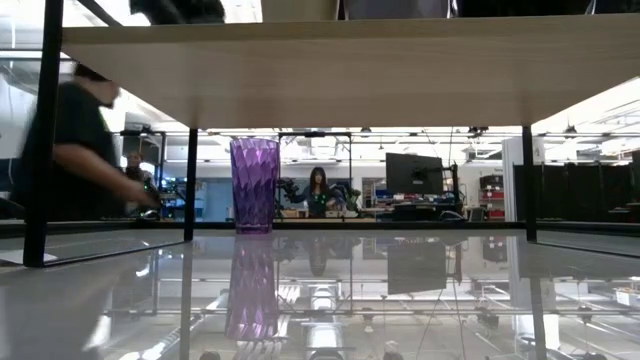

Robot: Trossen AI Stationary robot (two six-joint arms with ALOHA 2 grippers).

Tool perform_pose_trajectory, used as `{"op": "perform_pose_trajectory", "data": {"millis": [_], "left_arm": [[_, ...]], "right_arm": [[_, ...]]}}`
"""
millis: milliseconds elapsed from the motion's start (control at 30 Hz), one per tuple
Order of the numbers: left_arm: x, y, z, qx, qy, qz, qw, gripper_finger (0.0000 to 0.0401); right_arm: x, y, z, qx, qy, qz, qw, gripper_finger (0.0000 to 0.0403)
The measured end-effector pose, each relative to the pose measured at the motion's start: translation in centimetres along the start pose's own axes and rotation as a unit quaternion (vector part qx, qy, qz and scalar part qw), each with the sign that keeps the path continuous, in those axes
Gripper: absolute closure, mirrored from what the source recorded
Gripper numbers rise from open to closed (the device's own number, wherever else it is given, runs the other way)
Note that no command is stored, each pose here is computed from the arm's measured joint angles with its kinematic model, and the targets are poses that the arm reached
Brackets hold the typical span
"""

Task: Stack small to large cups/mugs on shelf
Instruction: Put the purple cup on the shelf

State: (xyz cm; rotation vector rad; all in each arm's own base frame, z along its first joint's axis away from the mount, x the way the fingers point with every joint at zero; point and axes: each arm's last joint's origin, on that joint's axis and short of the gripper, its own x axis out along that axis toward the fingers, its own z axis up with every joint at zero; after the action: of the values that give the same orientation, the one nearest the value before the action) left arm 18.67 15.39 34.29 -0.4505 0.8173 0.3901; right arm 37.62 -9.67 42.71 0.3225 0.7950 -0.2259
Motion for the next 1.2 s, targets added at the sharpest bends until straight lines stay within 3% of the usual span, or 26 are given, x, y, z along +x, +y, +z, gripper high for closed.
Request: {"op": "perform_pose_trajectory", "data": {"millis": [200, 400, 533, 733, 1200], "left_arm": [[3.3, 2.4, 2.2, -0.033, 0.041, 0.014, 0.999, 0.0297], [3.7, 3.1, 4.4, -0.034, 0.037, 0.046, 0.998, 0.0257], [4.2, 3.5, 4.7, -0.038, 0.067, 0.084, 0.994, 0.0253], [5.7, 4.0, 3.8, -0.04, 0.111, 0.077, 0.99, 0.0253], [7.5, 4.4, 3.0, -0.039, 0.128, 0.065, 0.989, 0.0253]], "right_arm": [[-0.2, -1.6, 0.2, 0.016, -0.002, -0.016, 1.0, 0.0307], [-0.2, -1.9, -0.2, 0.019, 0.016, -0.047, 0.999, 0.0307], [-0.2, -2.0, -0.4, 0.02, 0.027, -0.058, 0.998, 0.0307], [-0.2, -2.0, -0.4, 0.017, 0.027, -0.059, 0.998, 0.0307], [-0.2, -2.0, -0.4, 0.017, 0.025, -0.07, 0.997, 0.0307]]}}
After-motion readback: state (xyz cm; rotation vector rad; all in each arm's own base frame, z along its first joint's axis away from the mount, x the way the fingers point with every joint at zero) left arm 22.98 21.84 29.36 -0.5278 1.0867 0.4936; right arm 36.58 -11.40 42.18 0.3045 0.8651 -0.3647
